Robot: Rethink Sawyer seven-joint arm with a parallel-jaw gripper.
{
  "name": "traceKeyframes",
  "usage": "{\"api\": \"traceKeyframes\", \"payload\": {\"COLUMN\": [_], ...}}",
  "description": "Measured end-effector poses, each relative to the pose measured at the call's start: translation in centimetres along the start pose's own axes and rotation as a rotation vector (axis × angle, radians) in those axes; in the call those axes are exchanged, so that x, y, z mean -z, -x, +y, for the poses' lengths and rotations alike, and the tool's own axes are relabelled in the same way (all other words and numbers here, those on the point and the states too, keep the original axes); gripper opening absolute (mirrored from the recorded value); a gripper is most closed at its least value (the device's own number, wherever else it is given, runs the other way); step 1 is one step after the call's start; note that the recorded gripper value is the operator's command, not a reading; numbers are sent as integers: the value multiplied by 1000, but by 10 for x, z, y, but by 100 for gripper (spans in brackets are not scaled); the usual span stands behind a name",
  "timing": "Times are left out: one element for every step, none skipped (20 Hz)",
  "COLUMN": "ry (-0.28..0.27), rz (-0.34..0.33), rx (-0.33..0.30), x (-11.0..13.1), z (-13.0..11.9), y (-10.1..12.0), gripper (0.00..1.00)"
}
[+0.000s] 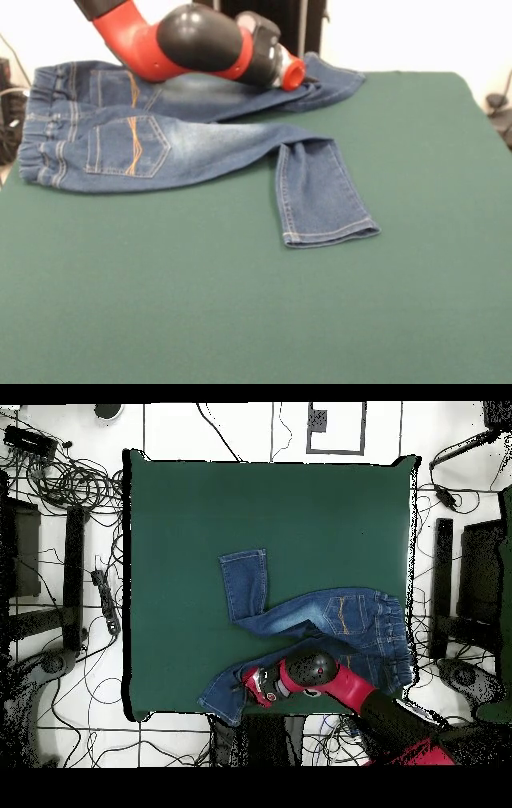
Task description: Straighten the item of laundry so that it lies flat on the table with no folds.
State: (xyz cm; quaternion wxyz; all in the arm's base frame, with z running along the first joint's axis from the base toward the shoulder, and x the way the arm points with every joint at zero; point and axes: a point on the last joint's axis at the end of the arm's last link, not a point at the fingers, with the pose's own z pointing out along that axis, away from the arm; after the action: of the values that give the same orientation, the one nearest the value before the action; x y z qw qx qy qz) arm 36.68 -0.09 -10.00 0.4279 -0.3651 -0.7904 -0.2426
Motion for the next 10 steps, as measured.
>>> {"api": "traceKeyframes", "payload": {"ry": [-1,-2,-2,-3,-3,-4,-5,-5,-6,-6], "rz": [1,1,0,-1,-2,-2,-3,-4,-6,-7], "rx": [0,0,-1,-1,-1,-1,0,5,9,14], "x": [0,0,0,1,1,1,1,1,1,1], "z": [0,2,3,4,5,5,7,11,14,17], "y": [0,0,0,0,-1,-1,-1,-2,-2,-3], "gripper": [100,100,100,100,100,100,100,100,100,100]}}
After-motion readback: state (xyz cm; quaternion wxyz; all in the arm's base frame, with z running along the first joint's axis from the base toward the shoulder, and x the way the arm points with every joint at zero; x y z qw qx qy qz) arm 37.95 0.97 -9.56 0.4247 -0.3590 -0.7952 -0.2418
